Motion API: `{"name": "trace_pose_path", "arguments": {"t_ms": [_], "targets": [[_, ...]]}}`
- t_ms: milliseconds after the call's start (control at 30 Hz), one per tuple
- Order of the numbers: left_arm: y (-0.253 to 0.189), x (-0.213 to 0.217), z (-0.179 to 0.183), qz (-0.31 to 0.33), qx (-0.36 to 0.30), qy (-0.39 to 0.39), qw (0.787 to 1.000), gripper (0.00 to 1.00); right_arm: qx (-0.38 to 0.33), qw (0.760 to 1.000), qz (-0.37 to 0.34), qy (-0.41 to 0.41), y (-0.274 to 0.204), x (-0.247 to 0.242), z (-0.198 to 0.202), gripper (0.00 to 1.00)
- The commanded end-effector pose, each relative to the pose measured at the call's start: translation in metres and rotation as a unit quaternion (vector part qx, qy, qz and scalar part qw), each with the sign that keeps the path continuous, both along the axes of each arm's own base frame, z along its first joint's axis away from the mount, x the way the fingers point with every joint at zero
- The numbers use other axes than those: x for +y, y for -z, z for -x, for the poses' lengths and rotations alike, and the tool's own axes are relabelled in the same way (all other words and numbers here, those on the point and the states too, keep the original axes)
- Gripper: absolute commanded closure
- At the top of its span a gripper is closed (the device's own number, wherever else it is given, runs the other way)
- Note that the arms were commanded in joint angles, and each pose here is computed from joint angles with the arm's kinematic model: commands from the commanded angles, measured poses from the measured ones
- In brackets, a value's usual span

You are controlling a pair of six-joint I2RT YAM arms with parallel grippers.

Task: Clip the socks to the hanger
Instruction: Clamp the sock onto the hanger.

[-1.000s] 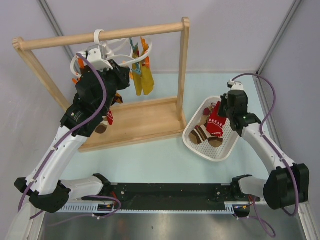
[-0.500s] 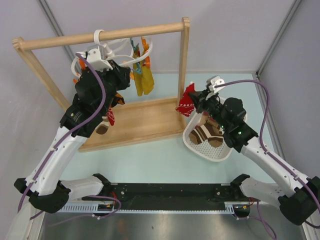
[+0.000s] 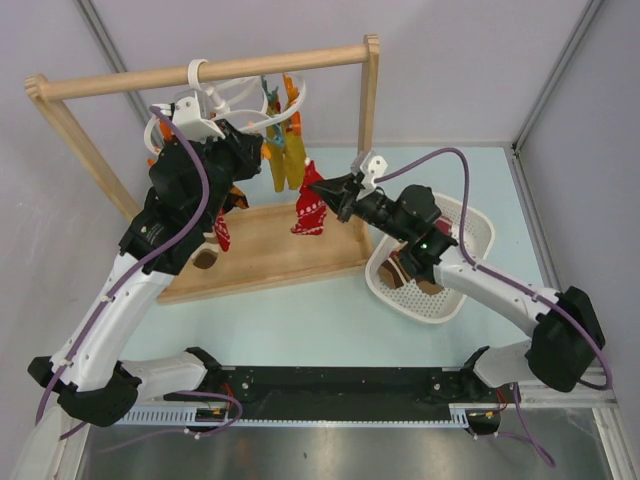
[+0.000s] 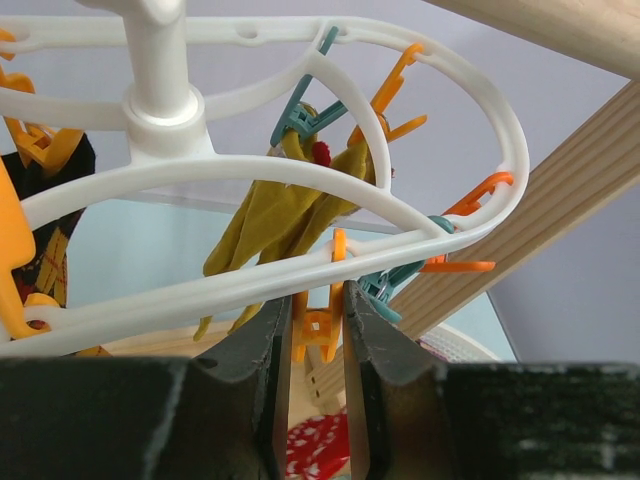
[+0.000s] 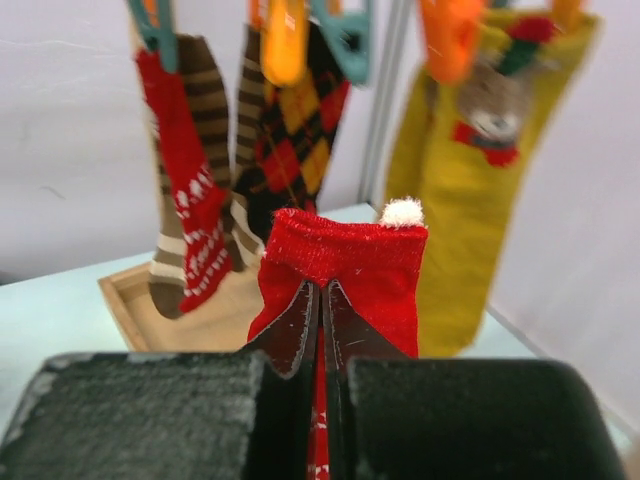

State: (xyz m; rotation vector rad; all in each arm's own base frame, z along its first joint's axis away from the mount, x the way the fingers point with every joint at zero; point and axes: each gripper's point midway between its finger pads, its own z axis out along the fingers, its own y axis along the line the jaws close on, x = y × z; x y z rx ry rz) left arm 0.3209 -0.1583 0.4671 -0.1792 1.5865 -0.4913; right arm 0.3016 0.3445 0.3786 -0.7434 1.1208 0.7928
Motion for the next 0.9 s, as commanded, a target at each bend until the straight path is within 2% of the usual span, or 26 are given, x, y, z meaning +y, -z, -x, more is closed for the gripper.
{"name": "trace_pose_path", "arguments": {"t_ms": [0,367,867], "targets": [[-0.026,0.000,0.010,0.029,-0.028,0.017,0.999,1.00,-0.098,0.993,-0.049,-0.050,-0.059,0.023,0.015,1.00],[-0.027,-0.003,0.012,0.033,-0.029,0.026,0.999,1.00,-0.113,0.991,-0.032,-0.069,-0.054,0.064,-0.006,1.00],[-0.025,-0.002,0.014,0.034,-0.028,0.029,0.999,1.00,-0.121,0.990,-0.025,-0.071,-0.059,0.081,-0.021,1.00]]}}
